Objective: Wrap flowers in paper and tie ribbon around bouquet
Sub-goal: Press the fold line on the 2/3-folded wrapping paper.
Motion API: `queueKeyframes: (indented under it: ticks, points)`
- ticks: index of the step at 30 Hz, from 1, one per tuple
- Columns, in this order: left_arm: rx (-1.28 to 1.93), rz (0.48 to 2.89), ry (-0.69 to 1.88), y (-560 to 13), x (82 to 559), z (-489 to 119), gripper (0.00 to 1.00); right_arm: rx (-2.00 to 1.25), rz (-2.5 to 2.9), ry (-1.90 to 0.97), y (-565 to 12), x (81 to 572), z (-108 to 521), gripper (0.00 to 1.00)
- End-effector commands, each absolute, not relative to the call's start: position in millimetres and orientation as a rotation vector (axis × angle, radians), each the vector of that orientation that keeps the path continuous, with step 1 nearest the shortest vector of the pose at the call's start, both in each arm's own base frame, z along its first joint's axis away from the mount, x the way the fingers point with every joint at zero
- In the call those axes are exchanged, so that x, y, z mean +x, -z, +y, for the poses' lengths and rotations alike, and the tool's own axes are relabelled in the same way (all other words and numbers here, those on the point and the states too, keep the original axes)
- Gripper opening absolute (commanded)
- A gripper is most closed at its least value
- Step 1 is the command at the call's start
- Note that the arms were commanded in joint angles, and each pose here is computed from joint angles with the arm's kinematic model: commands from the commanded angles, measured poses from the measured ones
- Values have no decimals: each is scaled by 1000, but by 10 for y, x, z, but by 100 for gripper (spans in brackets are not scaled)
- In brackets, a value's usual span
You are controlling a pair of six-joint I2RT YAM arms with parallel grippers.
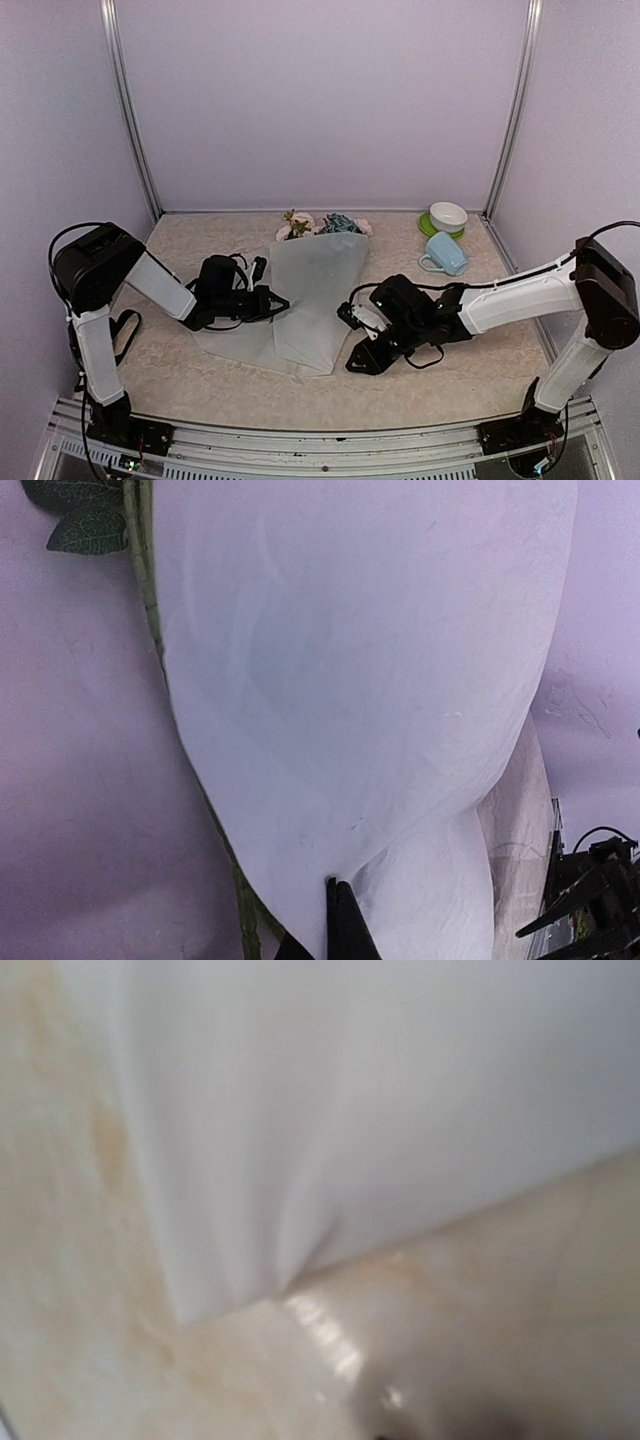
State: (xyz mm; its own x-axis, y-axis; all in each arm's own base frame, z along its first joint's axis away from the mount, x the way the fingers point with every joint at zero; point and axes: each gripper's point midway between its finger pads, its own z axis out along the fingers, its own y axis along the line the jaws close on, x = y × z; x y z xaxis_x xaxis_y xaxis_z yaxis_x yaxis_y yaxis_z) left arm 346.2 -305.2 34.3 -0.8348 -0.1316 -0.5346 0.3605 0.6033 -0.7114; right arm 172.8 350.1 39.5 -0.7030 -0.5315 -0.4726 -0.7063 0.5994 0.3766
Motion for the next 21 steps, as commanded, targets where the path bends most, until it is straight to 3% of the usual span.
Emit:
queueKeyframes:
  ticks: [1,4,8,14,21]
  points:
    - [190,2291,1167,-280,3471,-3044,0,-759,2490,-810,-695,2204,3286,31]
    - [184,2299,1160,-271,3467,-3036,0,-553,2442,-896,-837,2681,3117,61]
    - [172,2315,1154,-234,3451,-3025,0,-403,2382,-1009,-891,3248,3067,74]
    - [154,2337,1147,-175,3422,-3003,0,-441,2387,-1119,-683,3466,3347,69]
    - [128,2381,1125,-78,3405,-2980,0,-411,2412,-1240,-494,3470,3482,39]
